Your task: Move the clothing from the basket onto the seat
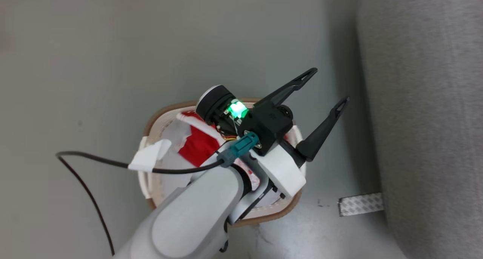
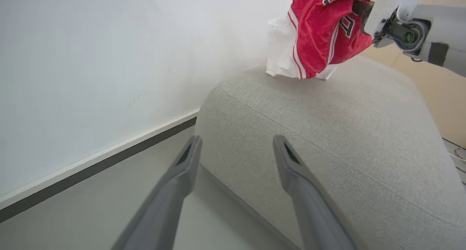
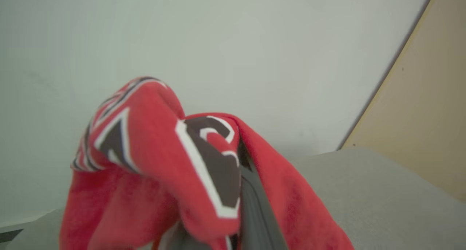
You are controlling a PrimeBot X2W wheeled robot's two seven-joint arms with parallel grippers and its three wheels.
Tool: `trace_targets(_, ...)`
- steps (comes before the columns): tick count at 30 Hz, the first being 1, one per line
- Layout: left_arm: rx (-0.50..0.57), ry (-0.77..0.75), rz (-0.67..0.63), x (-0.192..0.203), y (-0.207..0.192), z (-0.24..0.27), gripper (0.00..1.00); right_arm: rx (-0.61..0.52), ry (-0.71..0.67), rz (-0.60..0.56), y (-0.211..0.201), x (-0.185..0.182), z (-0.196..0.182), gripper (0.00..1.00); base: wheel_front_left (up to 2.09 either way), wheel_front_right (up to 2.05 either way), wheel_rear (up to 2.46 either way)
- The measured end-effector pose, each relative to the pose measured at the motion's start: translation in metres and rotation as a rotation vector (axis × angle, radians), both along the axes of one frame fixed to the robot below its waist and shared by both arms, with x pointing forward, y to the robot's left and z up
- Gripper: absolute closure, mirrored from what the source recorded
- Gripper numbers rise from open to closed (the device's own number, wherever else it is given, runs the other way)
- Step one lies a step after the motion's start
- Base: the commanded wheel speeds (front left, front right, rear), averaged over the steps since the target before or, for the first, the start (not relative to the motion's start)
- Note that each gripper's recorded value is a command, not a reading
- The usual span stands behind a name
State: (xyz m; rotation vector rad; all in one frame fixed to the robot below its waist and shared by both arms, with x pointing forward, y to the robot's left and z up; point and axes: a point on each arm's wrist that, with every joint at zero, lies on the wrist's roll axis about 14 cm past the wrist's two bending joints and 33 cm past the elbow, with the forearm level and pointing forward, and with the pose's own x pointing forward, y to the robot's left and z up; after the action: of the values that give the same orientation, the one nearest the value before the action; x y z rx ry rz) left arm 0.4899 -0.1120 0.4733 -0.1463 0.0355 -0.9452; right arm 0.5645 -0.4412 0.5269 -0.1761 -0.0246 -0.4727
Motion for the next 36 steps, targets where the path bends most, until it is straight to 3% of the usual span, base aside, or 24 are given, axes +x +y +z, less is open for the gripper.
trace_targets(4, 0.004, 0.041, 0.063, 0.006, 0.017, -0.014, 0.00, 0.029, 0.090, -0.041, -0.004, 0.005, -0.044, 1.00, 0.00, 0.00, 0.00)
trace_targets(5, 0.007, 0.049, 0.074, 0.007, 0.021, -0.018, 0.00, 0.052, 0.109, -0.055, -0.004, 0.004, -0.056, 0.96, 0.00, 0.00, 0.00)
trace_targets(7, 0.019, 0.062, 0.086, 0.006, 0.026, -0.023, 0.00, 0.082, 0.145, -0.084, -0.006, -0.004, -0.076, 0.67, 0.00, 0.00, 0.00)
trace_targets(8, 0.020, 0.064, 0.089, 0.005, 0.027, -0.023, 0.00, 0.084, 0.169, -0.089, -0.006, -0.010, -0.084, 0.19, 0.00, 0.00, 0.00)
trace_targets(9, 0.020, 0.063, 0.093, 0.005, 0.027, -0.022, 0.00, 0.083, 0.194, -0.091, -0.004, -0.016, -0.092, 0.00, 0.00, 0.00, 0.00)
trace_targets(19, 0.005, 0.020, 0.106, -0.003, 0.027, 0.007, 0.00, 0.081, 0.234, -0.039, 0.021, -0.053, -0.094, 0.00, 0.00, 0.00, 0.00)
trace_targets(26, 0.019, 0.012, 0.159, -0.018, 0.042, 0.018, 0.00, 0.055, 0.113, 0.041, 0.050, -0.083, -0.052, 0.00, 0.00, 0.00, 0.00)
trace_targets(36, 0.050, 0.000, 0.362, -0.044, 0.102, 0.026, 0.00, 0.019, -0.041, 0.174, 0.106, -0.146, -0.001, 0.00, 0.00, 0.00, 0.00)
